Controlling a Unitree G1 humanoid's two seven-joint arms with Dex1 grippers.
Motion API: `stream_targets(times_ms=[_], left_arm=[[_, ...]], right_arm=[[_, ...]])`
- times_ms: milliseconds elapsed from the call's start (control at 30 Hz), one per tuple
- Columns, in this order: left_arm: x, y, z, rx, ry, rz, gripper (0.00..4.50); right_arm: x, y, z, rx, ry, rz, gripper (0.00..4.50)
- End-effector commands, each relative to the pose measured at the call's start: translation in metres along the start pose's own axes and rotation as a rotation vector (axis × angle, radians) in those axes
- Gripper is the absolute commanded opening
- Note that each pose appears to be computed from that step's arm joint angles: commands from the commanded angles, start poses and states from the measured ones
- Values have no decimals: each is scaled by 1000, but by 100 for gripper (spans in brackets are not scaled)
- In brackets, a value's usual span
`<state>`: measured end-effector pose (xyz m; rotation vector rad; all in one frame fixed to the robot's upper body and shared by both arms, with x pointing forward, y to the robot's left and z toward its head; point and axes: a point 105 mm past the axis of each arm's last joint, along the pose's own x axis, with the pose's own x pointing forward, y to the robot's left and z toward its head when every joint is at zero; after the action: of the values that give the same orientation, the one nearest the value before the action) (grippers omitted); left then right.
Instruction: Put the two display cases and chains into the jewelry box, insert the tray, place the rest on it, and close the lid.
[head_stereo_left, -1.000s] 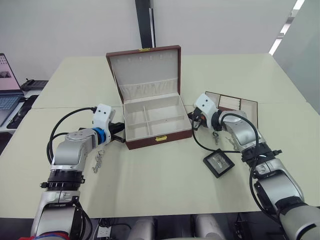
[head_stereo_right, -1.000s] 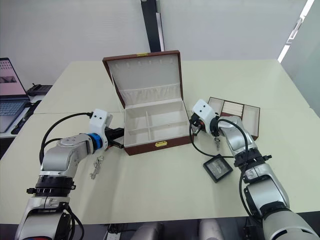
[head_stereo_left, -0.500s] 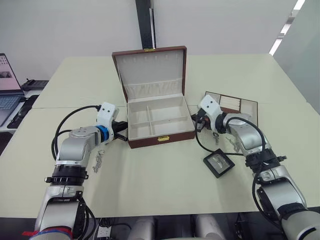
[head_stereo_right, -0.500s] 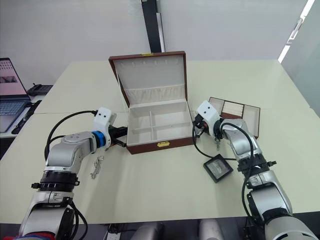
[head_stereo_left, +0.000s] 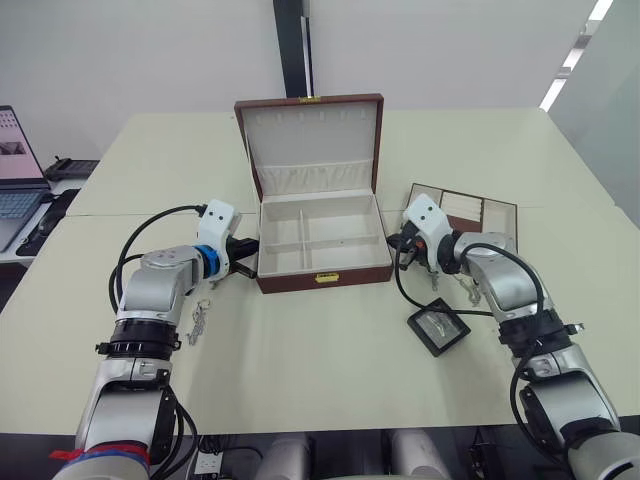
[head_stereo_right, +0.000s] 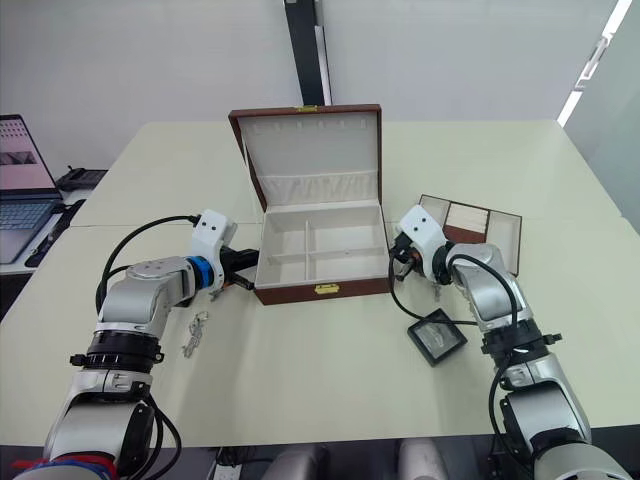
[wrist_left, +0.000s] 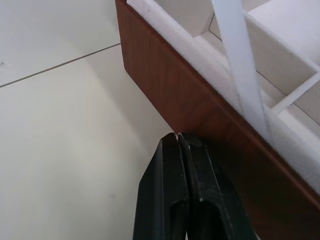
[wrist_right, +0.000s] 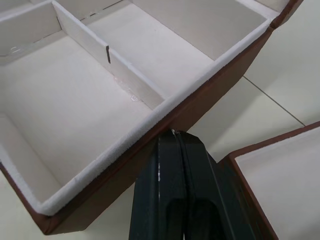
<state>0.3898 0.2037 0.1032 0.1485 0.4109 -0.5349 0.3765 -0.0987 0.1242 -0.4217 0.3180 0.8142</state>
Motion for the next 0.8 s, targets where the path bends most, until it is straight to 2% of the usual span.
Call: stream_targets(times_ms=[33, 467, 800], left_arm=[[14, -28, 23, 51, -67, -112, 1], [21, -31, 25, 84, -70, -150, 1], [21, -22, 19, 101, -51, -138, 1]], right_arm=[[9, 58, 30, -27, -115, 284, 0], [4, 76, 28, -11, -97, 370, 0], [3, 71, 25, -15, -92, 338, 0]])
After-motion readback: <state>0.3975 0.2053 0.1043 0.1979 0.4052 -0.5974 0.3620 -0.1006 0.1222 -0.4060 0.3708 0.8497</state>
